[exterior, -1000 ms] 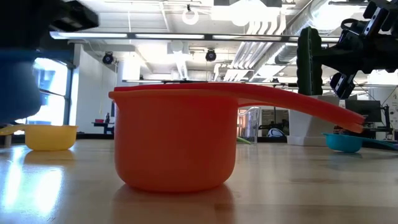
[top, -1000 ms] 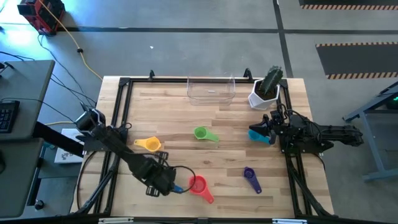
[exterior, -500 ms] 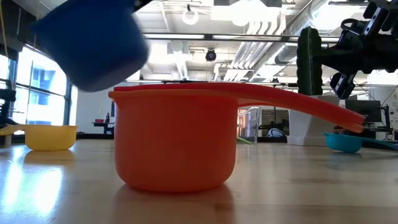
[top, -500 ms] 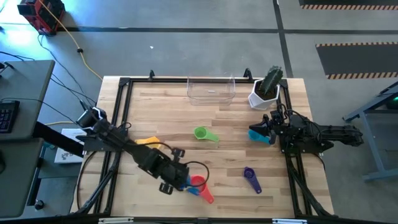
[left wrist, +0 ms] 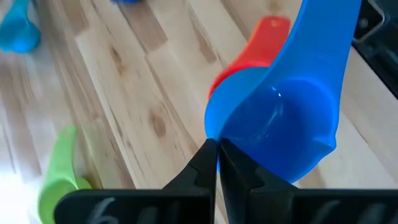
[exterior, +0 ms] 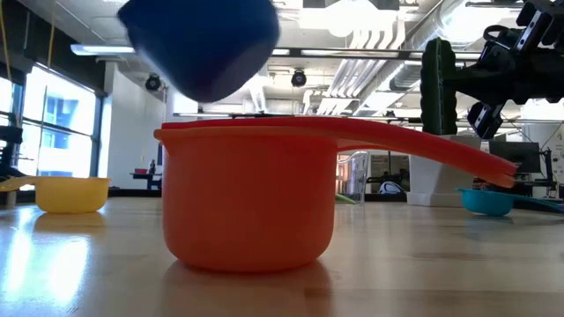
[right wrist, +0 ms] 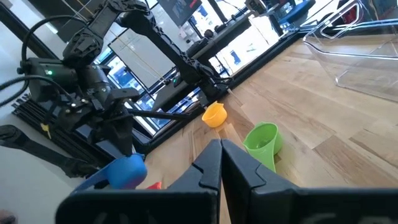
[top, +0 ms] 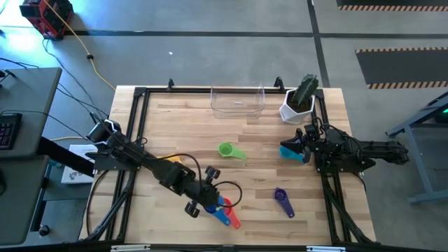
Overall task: Nest measuring cups in basket
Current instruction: Stack the blue measuring cup on top of the red measuring cup
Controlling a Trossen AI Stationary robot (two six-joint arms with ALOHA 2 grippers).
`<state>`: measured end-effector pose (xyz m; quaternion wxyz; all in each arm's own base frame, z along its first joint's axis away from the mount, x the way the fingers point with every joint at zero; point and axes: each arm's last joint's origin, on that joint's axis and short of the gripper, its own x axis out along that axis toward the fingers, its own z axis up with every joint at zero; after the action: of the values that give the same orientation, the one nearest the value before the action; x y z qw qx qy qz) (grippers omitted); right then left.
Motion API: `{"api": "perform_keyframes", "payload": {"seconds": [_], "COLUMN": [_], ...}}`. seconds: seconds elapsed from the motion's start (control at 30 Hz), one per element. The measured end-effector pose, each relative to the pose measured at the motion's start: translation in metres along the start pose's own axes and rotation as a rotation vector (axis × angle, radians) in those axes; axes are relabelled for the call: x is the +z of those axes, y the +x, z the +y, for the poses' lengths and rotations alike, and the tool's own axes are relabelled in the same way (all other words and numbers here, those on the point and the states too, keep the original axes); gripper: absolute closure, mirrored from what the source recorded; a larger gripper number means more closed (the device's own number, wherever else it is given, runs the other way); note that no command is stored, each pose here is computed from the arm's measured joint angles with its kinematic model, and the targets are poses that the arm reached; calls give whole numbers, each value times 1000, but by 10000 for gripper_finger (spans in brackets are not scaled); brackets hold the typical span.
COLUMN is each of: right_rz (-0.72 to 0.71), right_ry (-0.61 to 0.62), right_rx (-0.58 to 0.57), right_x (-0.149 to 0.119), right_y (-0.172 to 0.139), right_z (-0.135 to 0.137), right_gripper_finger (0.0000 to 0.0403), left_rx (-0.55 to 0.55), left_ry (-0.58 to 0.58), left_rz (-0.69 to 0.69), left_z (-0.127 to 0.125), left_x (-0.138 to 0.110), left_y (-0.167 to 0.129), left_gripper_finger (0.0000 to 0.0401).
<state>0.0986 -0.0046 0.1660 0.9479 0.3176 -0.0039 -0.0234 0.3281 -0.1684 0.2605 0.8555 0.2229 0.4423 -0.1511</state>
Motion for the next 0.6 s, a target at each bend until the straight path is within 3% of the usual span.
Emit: {"api": "perform_keyframes", "payload": {"seconds": [0.6], "right_rz": [15], "right_ry": [3], "right_rx": [-6], "right_x": [-1], "right_y": [1], "right_z": [-1], "right_gripper_finger": [402], "left_rx": [-67], "left_ry": [67], "left_rz": [24], "left_z": [2], "left_x": [-1], "left_y": [41], "left_gripper_finger": [401]}}
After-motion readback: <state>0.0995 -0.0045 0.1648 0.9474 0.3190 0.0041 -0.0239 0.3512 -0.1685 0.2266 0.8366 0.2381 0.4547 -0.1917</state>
